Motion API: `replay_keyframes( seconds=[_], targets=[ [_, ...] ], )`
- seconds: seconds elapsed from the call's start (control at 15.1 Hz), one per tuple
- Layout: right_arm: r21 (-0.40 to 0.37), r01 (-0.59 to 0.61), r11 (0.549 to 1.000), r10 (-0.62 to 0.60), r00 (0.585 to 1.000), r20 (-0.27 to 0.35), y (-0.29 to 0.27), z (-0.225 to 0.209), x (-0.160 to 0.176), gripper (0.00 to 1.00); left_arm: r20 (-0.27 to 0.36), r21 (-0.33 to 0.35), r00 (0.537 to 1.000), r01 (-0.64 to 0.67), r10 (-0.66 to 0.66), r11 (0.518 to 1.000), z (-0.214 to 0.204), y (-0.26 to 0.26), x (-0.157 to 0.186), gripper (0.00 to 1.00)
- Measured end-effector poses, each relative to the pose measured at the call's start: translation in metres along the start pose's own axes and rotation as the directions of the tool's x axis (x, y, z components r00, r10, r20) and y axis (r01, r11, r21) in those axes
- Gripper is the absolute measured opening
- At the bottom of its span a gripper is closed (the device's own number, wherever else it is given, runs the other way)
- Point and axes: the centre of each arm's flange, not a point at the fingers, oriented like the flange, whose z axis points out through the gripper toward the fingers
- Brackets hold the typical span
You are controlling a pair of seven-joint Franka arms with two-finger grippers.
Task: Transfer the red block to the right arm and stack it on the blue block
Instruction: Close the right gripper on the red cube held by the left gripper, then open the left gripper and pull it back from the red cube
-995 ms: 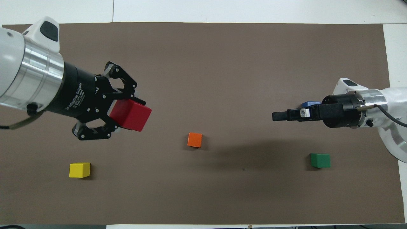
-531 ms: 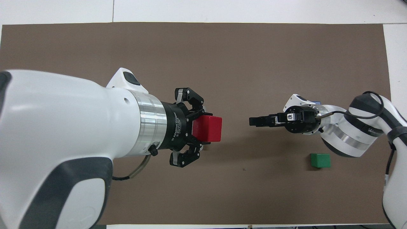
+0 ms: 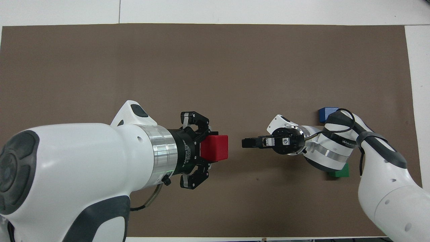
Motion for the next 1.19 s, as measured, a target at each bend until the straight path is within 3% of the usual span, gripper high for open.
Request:
replay_keyframes(
  seconds=[0.46, 0.99, 1.06, 1.19],
  targets=[
    [0.042, 0.017, 0.999, -0.017, 1.000, -0.006, 0.051, 0.058, -0.015, 1.00, 0.002, -0.017, 1.000, 0.002, -0.002, 1.000, 0.012, -0.002, 0.002, 0.55],
    [0.104, 0.032, 0.994, -0.032, 0.999, 0.000, 0.059, 0.086, -0.018, 0.99, -0.016, -0.001, 1.000, -0.001, 0.001, 1.000, 0.029, -0.016, 0.005, 0.55],
    [0.105, 0.038, 0.994, -0.038, 0.999, -0.001, 0.058, 0.086, -0.017, 0.96, -0.018, 0.002, 1.000, -0.005, 0.005, 1.000, 0.031, -0.019, 0.004, 0.55],
    [0.106, 0.045, 0.993, -0.045, 0.999, -0.002, 0.058, 0.087, -0.017, 0.74, -0.026, 0.006, 1.000, -0.006, 0.006, 1.000, 0.034, -0.024, 0.005, 0.55]
  ],
)
